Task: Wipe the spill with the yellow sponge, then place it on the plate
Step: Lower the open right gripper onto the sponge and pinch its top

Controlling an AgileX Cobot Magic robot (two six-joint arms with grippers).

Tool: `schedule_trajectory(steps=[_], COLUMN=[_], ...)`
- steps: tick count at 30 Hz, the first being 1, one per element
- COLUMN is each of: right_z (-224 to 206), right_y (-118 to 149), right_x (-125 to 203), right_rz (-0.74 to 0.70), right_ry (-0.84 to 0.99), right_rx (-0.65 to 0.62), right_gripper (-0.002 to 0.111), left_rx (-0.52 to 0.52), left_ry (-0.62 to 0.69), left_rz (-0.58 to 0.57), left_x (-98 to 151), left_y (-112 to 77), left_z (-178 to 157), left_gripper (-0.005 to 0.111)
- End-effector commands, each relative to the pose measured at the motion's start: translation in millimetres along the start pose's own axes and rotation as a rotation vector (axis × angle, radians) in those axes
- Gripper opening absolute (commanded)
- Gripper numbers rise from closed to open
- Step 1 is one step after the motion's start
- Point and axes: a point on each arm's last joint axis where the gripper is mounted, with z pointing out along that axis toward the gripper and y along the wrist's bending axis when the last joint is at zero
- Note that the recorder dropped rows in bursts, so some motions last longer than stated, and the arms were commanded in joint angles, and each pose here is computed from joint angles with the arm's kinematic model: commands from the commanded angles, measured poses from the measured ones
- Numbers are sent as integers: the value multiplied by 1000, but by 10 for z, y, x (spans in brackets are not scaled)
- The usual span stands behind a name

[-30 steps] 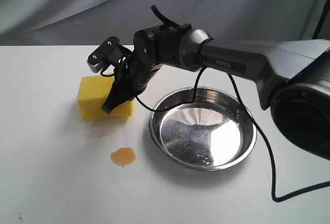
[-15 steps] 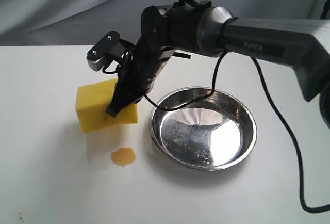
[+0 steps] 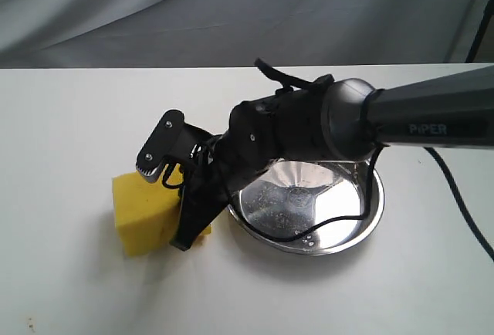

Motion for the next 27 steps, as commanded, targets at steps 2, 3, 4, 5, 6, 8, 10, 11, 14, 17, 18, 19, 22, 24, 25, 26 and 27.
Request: schedule_trajectory(steps=[2,3,4,5,6,8,10,11,14,17,18,19,22,24,25,26,27], right_z=[-1,6,17,30,42,74,102,110,117,114,114,109,110,111,111,112,112], right_y=[43,50,60,67,82,120,147,158,185,220,234,264,344,406,441,474,502], right_x=[32,52,79,103,125,193,269,299,348,370,374,373,361,354,349,343,338], right_rz=[8,10,17,29,31,30,32,26,16,11,10,4,-17,-33,-43,-50,-56], right_ry=[-15,-11,-5,-7,-6,-2,9,17,48,78,87,97,116,127,133,137,140], right_rx=[10,8,7,11,13,17,19,17,-3,-29,-37,-49,-74,-91,-101,-108,-114], right_gripper=[0,0,0,0,0,0,0,0,0,0,0,0,0,0,0,0,0], left_rx=[6,6,6,6,6,6,6,6,6,6,6,6,6,6,6,6,6], left_ry=[-7,-7,-7,-7,-7,-7,-7,-7,-7,-7,-7,-7,-7,-7,-7,-7,-7], left_rz=[-3,-3,-3,-3,-3,-3,-3,-3,-3,-3,-3,-3,-3,-3,-3,-3,-3], left_x=[0,0,0,0,0,0,0,0,0,0,0,0,0,0,0,0,0], left_y=[-4,-4,-4,-4,-4,-4,-4,-4,-4,-4,-4,-4,-4,-4,-4,-4,-4], left_z=[-1,-1,-1,-1,-1,-1,-1,-1,-1,-1,-1,-1,-1,-1,-1,-1,-1], left_gripper=[0,0,0,0,0,0,0,0,0,0,0,0,0,0,0,0,0])
